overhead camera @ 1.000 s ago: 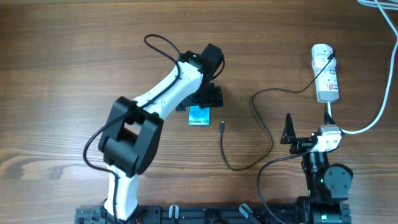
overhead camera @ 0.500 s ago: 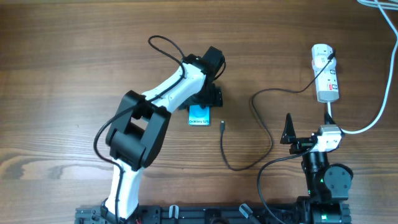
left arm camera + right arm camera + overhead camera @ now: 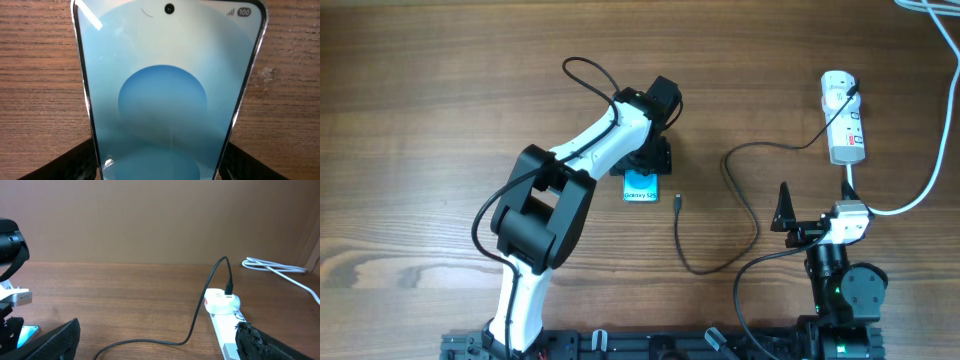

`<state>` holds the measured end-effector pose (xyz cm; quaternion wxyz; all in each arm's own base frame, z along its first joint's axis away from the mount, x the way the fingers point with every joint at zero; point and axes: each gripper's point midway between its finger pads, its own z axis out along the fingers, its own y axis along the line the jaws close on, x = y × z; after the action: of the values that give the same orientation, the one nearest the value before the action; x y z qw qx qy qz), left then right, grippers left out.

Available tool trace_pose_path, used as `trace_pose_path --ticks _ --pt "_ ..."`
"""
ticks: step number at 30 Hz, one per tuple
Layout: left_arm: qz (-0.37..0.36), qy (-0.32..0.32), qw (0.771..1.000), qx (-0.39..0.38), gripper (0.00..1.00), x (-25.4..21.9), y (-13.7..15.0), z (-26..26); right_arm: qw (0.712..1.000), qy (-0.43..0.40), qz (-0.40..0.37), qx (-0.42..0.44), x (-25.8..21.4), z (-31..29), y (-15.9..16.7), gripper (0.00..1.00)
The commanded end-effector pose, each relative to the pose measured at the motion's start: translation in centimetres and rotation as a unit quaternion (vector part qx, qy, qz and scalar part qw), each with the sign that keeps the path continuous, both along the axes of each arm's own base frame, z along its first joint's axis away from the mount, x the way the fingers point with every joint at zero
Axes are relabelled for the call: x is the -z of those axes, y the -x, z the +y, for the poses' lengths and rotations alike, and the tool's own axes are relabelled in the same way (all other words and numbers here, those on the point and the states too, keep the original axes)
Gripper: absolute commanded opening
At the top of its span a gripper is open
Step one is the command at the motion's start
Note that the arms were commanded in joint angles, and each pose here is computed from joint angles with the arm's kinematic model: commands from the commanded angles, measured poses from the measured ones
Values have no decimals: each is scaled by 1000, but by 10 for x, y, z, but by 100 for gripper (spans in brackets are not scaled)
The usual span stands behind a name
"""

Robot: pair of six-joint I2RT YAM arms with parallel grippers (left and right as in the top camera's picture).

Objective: Plug charger to phone and switch on socket
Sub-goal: 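Lower the left gripper over the phone's top edge and close, then lift the phone with the left gripper and hold it upright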

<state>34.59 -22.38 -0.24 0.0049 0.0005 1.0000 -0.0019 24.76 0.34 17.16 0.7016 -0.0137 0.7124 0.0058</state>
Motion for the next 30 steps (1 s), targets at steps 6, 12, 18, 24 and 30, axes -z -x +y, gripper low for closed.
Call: trace_pose_path --ticks 6,12,18,24,30 --pt "35 -17 999 -1 69 14 12 8 1000 -6 -4 2 -1 -1 0 100" --pt "69 13 998 -2 66 -30 17 -6 1000 -6 -4 2 -1 -1 0 100" --pt "146 201 964 92 73 -104 57 -53 1000 -6 -4 2 -1 -1 0 100" --pt "186 414 887 84 73 -182 65 -66 1000 -6 -4 2 -1 -1 0 100" --pt "209 592 778 -1 74 -247 33 -51 1000 -6 -4 2 -1 -1 0 100"
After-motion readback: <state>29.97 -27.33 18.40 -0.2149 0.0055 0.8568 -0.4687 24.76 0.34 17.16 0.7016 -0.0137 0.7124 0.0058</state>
